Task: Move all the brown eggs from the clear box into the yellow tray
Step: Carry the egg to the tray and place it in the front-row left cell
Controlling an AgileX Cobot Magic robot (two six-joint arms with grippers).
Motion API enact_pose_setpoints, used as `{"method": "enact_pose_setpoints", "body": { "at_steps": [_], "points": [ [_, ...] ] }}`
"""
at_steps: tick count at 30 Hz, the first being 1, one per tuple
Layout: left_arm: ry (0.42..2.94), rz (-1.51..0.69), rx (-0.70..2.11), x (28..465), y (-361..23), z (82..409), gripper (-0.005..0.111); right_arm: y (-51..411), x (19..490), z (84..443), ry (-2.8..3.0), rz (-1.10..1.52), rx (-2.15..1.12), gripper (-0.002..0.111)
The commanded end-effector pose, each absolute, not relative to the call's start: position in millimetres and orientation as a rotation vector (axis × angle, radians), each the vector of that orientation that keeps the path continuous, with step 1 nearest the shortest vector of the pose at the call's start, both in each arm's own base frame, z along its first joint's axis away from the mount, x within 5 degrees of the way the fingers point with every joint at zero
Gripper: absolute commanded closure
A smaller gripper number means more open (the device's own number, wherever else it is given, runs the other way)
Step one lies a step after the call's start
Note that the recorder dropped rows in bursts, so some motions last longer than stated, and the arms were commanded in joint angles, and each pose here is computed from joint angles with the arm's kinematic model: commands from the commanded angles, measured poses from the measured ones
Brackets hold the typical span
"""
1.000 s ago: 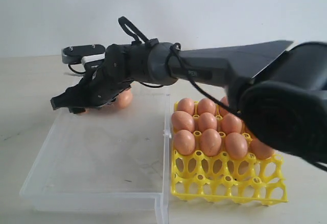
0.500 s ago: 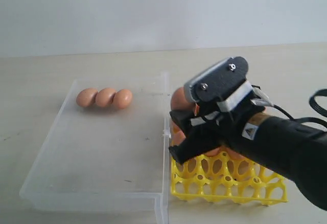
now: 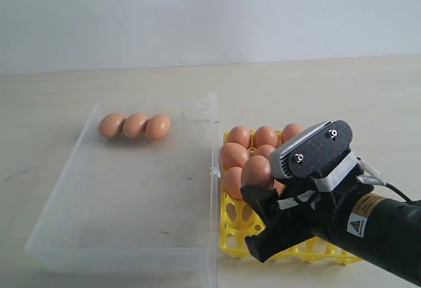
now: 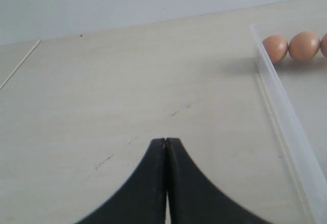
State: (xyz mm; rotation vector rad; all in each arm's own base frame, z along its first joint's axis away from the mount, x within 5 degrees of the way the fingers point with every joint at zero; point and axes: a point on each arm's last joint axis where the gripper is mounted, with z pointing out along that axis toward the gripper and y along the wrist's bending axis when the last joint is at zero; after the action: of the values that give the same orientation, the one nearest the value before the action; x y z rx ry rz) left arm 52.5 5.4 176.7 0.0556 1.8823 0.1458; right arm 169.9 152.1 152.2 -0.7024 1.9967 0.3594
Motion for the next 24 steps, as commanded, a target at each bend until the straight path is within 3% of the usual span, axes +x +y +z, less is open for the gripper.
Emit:
{"method": "enact_pose_setpoints", "body": {
  "at_steps": [1,24],
  "points": [
    [1.863,0.136,0.055,52.4,5.0,179.2,0.107,156.1,167.7,154.0,1.949,0.409,-0.735,0.108],
    [1.863,0.136,0.055,52.4,5.0,179.2,0.107,172.2,182.6,122.2,2.049,0.418,-0.726,0.107]
  ]
}}
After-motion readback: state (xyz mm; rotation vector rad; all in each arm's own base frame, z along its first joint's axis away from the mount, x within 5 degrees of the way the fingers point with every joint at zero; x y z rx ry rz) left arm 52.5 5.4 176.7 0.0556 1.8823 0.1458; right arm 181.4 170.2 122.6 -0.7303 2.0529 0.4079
